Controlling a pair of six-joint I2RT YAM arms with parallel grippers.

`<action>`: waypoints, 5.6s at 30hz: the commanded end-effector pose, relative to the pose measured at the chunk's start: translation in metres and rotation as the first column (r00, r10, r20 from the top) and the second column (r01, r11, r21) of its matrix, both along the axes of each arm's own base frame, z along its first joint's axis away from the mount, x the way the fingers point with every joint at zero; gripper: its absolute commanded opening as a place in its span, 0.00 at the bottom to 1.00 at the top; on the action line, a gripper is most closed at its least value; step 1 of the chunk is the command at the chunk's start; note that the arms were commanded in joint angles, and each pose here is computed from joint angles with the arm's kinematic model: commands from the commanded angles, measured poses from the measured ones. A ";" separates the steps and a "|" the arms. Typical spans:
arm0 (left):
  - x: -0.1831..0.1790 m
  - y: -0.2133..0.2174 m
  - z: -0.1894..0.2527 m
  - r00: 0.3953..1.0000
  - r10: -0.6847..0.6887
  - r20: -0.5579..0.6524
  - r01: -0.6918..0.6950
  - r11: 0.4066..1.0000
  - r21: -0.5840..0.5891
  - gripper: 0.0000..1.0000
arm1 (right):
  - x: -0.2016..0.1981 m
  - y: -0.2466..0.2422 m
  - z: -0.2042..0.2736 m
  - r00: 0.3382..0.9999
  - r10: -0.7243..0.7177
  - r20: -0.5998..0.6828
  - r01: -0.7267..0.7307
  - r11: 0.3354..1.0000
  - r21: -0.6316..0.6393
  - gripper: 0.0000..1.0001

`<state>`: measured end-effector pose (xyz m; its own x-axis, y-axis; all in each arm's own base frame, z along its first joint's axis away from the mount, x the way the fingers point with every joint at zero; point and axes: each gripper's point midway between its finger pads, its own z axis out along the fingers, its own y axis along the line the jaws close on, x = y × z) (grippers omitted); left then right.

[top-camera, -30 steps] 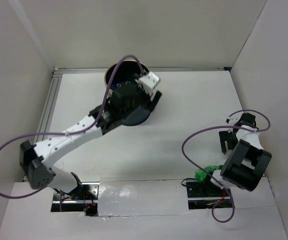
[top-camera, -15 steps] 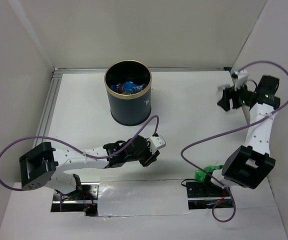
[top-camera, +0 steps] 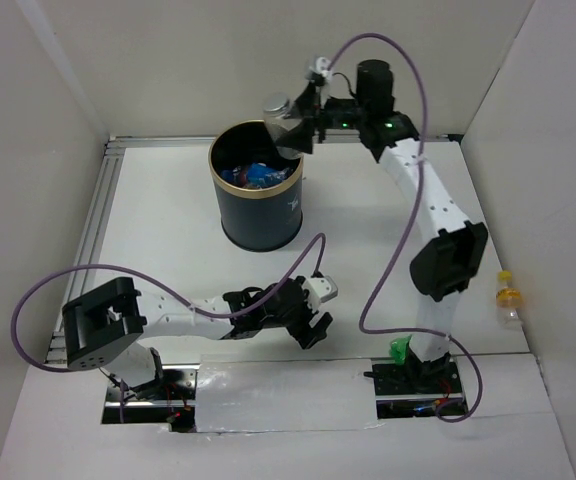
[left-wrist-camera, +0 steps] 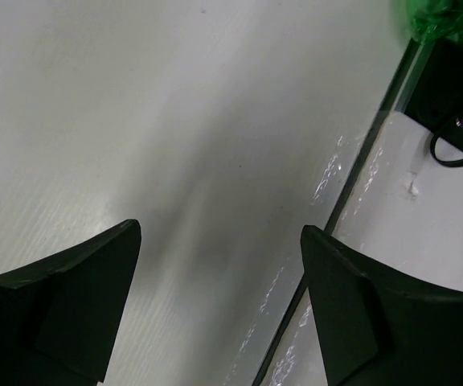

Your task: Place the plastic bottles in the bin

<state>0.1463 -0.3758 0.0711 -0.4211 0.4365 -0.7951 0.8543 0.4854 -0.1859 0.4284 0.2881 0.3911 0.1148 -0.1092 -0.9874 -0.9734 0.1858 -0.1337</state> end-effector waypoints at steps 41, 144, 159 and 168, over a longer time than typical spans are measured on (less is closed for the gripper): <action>-0.060 -0.174 0.031 0.825 -0.565 -0.001 0.545 0.796 -0.264 1.00 | -0.237 -0.403 -0.280 0.221 -0.964 -0.148 0.305 0.212 -0.928 0.27; -0.039 -0.164 0.060 0.844 -0.507 0.177 0.536 0.817 -0.213 0.99 | -0.268 -0.435 -0.309 0.450 -0.884 -0.122 0.044 0.158 -0.986 0.46; -0.035 -0.208 0.040 0.846 -0.499 0.185 0.530 0.824 -0.199 0.99 | -0.308 -0.393 -0.327 0.424 -0.829 -0.364 -0.104 0.355 -0.929 0.67; -0.032 -0.195 0.016 0.874 -0.459 0.157 0.481 0.865 -0.146 0.99 | -0.314 -0.403 -0.323 0.468 -0.810 -0.354 -0.162 0.315 -0.935 0.69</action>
